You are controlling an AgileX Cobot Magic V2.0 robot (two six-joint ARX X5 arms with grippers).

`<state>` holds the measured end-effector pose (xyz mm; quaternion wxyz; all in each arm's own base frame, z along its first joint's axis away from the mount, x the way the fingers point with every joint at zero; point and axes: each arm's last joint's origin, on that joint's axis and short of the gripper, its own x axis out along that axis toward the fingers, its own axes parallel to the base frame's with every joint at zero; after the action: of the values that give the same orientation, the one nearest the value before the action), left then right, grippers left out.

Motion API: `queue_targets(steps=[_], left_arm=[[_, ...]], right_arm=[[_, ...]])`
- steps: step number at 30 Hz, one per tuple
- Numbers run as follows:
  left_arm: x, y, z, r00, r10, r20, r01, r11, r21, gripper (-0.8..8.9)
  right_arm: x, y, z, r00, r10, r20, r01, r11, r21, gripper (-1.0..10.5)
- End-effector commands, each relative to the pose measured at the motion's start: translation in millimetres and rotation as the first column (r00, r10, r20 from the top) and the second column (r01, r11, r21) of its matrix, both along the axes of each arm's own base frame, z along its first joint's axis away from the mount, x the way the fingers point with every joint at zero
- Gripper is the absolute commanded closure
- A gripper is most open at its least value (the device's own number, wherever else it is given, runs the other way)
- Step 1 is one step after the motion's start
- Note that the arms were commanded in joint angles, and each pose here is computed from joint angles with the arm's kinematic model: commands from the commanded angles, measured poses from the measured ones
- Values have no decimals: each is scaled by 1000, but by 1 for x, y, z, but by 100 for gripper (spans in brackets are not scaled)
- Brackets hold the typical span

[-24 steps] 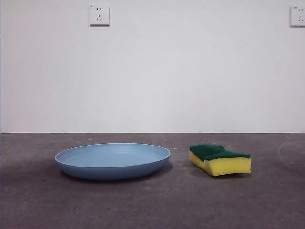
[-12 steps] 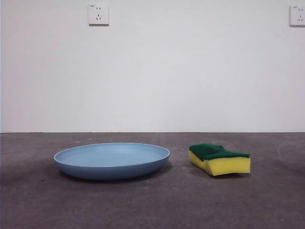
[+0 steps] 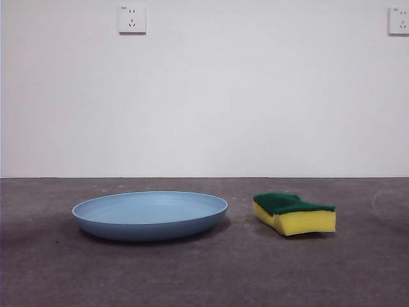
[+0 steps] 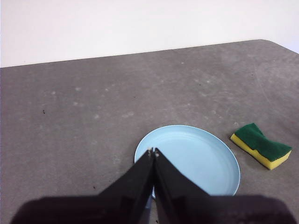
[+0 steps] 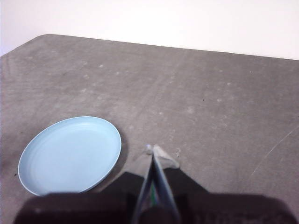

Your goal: Pick up the plate,pick up the cloth,clean the plate with the cloth

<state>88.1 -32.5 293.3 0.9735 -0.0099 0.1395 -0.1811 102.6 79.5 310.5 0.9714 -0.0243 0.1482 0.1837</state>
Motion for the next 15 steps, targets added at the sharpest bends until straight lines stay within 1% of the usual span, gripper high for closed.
queue_targets(steps=[1, 2, 4, 7, 11, 15], left_arm=[[0, 0, -1, 1000, 0, -2, 0, 1000, -2, 816], [0, 0, -1, 1000, -2, -1, 2, 1000, 1, 816], [0, 0, 0, 999, -11, 41, 8, 997, 82, 816], [-4, 4, 2, 996, 21, 81, -29, 994, 104, 816], [-6, 11, -5, 992, 71, 104, -82, 991, 109, 816], [-4, 18, -28, 977, 155, 148, -170, 981, 93, 816]], right_arm=[[0, 0, -1, 1000, -2, 5, 2, 1000, -1, 945], [0, 0, -1, 1000, -2, 5, 2, 1000, -1, 945], [0, 0, -1, 1000, -2, 5, 2, 1000, -1, 945], [0, 0, -1, 1000, -2, 5, 2, 1000, -2, 945], [0, 0, -1, 1000, -2, 5, 2, 1000, -2, 945], [0, 0, -1, 1000, -2, 5, 2, 1000, -2, 945]])
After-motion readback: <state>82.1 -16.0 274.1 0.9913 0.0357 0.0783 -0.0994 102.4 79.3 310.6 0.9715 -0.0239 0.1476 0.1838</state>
